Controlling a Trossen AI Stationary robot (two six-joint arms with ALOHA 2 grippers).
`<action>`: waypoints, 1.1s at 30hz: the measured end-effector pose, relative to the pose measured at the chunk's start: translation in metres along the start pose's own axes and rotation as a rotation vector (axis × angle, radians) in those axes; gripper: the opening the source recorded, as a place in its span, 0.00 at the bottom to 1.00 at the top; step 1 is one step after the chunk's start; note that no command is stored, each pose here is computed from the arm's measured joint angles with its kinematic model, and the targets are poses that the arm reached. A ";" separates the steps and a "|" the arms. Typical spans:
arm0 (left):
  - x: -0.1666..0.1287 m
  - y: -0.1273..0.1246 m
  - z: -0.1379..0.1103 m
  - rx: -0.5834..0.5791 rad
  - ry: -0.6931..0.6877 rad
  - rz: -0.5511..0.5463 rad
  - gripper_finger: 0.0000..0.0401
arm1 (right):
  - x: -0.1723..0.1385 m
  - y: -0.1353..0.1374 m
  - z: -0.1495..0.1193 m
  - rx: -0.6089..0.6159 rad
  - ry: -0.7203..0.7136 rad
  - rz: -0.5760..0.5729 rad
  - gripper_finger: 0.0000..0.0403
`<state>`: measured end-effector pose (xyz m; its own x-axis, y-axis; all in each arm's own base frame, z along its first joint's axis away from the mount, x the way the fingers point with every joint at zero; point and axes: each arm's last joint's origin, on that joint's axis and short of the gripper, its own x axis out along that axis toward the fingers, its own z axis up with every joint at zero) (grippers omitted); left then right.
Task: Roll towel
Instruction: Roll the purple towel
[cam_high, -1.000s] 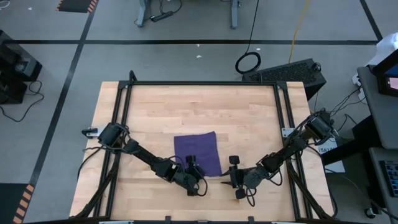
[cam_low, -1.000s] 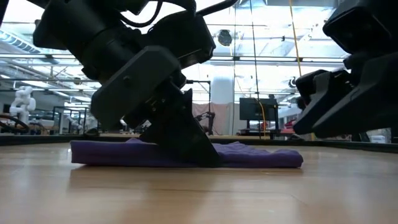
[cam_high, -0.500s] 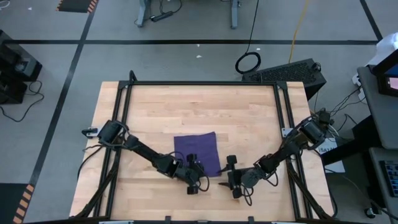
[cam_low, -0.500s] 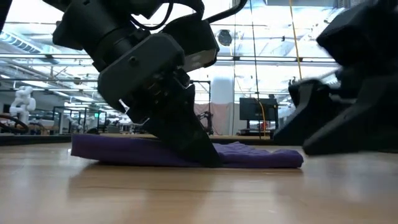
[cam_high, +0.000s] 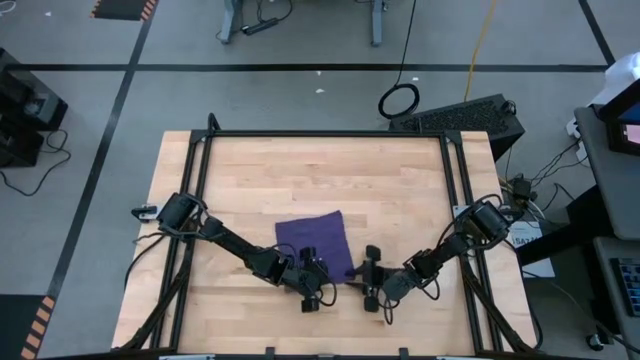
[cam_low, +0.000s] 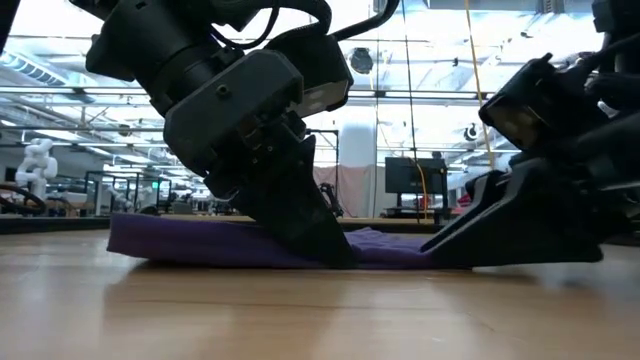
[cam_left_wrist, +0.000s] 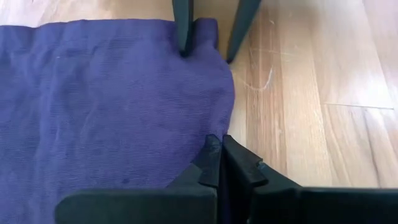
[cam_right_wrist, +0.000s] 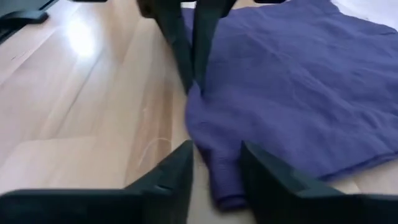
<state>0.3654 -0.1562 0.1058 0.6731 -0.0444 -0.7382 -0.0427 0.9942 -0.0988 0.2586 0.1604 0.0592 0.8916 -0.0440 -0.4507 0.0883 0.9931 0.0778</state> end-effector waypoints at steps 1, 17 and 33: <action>0.000 0.000 0.000 0.000 0.000 0.000 0.03 | 0.000 0.000 0.000 0.007 -0.001 -0.003 0.26; -0.040 -0.014 -0.014 -0.012 0.160 0.096 0.41 | 0.002 -0.002 0.002 0.227 0.009 0.038 0.02; -0.065 -0.044 -0.054 0.239 0.161 0.341 0.42 | 0.003 -0.003 0.013 0.371 0.002 0.118 0.01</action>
<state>0.2840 -0.2019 0.1217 0.5259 0.2940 -0.7981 -0.0574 0.9485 0.3115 0.2669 0.1556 0.0688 0.9044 0.0691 -0.4212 0.1399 0.8843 0.4455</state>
